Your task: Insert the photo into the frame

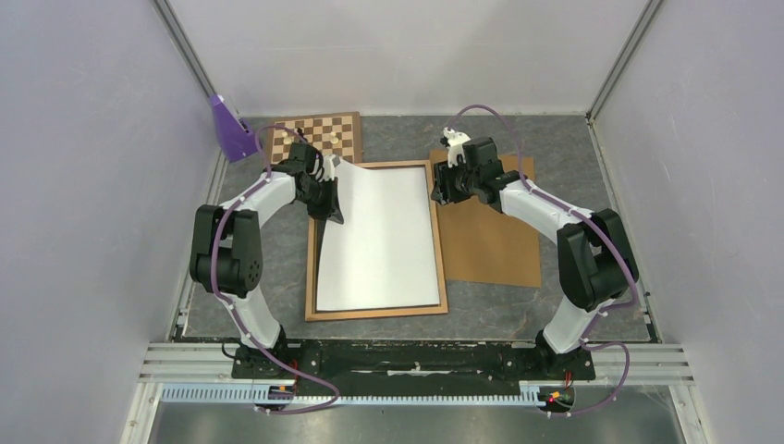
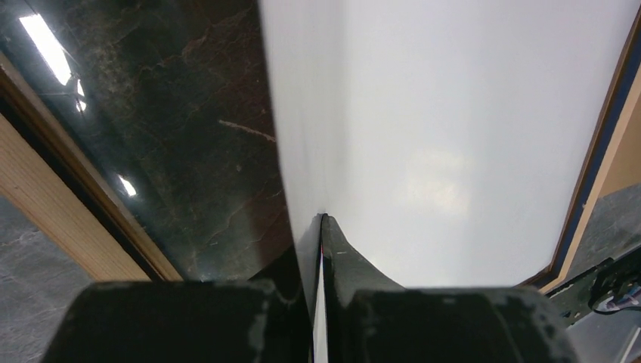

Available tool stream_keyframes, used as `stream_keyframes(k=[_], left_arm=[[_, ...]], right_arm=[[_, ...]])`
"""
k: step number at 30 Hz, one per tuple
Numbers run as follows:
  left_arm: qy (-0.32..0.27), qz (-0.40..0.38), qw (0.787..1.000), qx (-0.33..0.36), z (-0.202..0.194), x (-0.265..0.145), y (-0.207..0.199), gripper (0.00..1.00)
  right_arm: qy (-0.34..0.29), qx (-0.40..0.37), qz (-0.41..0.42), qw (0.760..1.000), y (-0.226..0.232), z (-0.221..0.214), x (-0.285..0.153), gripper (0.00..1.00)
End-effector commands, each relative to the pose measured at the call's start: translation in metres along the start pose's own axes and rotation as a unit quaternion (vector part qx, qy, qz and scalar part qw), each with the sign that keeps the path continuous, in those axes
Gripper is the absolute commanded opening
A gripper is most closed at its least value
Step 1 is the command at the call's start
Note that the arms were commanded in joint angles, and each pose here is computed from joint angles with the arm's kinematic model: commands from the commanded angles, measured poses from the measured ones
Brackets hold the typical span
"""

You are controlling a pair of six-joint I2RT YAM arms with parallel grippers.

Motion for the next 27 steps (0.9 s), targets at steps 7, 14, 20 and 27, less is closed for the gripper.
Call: stream_keyframes(k=[7, 14, 20, 27], left_arm=[[-0.035, 0.001, 0.999, -0.003, 0.002, -0.017, -0.008, 0.18], [-0.040, 0.010, 0.999, 0.000, 0.000, -0.021, -0.007, 0.40], [-0.044, 0.017, 0.999, 0.004, -0.003, -0.026, -0.007, 0.50], [-0.050, 0.033, 0.998, 0.011, -0.006, -0.032, -0.006, 0.56]], right_arm=[[-0.030, -0.008, 0.003, 1.000, 0.001, 0.011, -0.008, 0.49], [-0.032, -0.008, 0.005, 0.999, 0.001, 0.012, -0.007, 0.49], [-0.030, -0.007, 0.006, 0.999, 0.001, 0.011, -0.007, 0.49], [-0.029, -0.006, 0.008, 1.000, 0.000, 0.010, -0.005, 0.49]])
Point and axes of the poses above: each gripper's point midway between its finger pads, its own x axis out along the fingers, its own y axis along the line the jaws close on, z = x × y, the point moved 10 cm from there along -x, back along the fingers, and after that the axes turned 9 degrees about -x, right-handed, at the moved point
